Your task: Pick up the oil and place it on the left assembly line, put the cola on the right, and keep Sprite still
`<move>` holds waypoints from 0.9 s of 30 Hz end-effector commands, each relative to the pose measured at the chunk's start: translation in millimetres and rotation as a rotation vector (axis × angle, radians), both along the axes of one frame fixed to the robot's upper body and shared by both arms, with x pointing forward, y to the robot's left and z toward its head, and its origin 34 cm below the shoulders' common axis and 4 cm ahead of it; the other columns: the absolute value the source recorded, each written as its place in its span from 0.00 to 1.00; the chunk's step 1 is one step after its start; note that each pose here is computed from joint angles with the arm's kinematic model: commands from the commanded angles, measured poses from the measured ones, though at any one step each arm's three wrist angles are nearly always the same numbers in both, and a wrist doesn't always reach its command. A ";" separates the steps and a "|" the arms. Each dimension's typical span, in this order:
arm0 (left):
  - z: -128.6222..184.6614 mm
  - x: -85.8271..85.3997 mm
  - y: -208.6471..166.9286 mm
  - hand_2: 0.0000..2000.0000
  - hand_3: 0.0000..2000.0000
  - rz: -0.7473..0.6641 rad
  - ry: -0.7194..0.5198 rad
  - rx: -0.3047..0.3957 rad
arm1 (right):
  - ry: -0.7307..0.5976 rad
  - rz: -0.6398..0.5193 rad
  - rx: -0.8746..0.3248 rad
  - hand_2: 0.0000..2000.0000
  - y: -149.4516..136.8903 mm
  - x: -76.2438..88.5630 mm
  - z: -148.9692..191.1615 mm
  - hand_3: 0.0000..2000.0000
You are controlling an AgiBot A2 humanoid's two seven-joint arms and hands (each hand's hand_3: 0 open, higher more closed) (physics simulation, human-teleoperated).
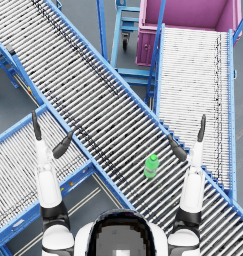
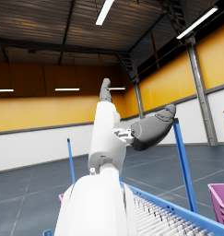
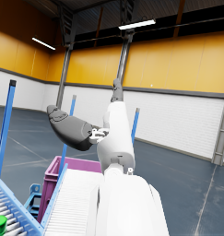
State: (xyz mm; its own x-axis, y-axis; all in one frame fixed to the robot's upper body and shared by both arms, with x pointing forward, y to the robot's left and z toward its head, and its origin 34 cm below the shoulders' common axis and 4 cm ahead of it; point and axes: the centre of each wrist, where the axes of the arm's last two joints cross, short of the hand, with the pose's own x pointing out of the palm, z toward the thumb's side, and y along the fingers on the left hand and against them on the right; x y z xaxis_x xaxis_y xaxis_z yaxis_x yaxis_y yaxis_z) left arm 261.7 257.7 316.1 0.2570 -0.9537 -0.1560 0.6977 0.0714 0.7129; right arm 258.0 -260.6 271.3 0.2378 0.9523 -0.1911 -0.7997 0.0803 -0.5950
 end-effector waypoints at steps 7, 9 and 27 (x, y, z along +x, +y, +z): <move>-1.2 0.0 -2.2 0.00 0.00 -0.007 0.003 0.001 | 0.015 0.003 0.004 0.00 0.9 1.0 -3.9 0.00; 0.9 -0.9 -1.2 0.00 0.00 -0.003 -0.006 -0.001 | 0.016 0.003 0.004 0.00 1.0 1.1 -4.2 0.00; 5.1 -0.7 1.8 0.00 0.00 0.007 -0.020 -0.006 | -0.020 -0.009 0.010 0.00 -1.7 -0.3 4.9 0.00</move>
